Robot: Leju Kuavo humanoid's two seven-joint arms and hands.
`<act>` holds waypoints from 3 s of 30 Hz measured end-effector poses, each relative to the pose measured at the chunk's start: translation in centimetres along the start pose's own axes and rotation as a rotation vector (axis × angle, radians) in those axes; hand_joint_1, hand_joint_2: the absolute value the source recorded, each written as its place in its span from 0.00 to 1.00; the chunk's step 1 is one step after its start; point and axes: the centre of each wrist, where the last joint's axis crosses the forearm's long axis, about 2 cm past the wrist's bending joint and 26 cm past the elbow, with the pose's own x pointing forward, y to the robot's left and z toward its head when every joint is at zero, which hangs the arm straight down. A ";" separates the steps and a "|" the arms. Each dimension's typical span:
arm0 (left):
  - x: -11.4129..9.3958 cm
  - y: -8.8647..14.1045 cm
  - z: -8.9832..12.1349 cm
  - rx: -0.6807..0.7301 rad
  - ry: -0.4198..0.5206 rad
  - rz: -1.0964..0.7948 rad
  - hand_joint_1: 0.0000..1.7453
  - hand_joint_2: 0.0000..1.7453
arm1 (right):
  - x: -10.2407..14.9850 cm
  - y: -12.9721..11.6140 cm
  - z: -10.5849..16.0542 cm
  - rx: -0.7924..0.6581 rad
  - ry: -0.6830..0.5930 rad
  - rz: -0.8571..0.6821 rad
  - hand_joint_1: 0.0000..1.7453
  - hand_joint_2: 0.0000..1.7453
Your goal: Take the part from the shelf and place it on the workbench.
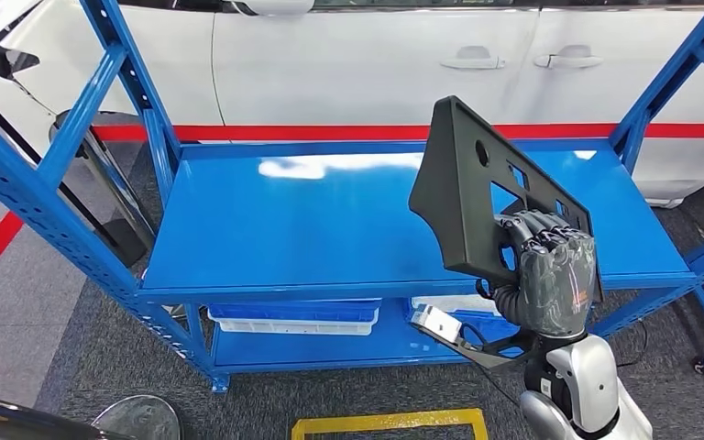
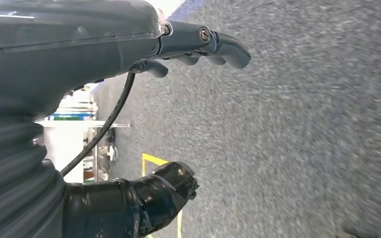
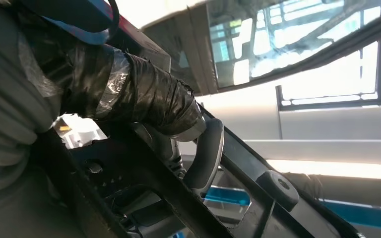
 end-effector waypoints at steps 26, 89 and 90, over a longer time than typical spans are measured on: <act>0.6 -0.2 0.1 0.003 0.005 0.016 0.00 1.00 | 2.8 -0.3 -0.3 -0.029 -0.120 0.004 1.00 1.00; 1.0 -1.1 0.2 -0.023 -0.006 0.048 0.00 1.00 | 0.3 -1.9 -1.9 0.035 -0.075 -0.100 1.00 1.00; 0.9 -1.1 0.2 -0.024 -0.005 0.048 0.00 1.00 | 0.2 -1.9 -1.9 0.038 -0.074 -0.100 1.00 1.00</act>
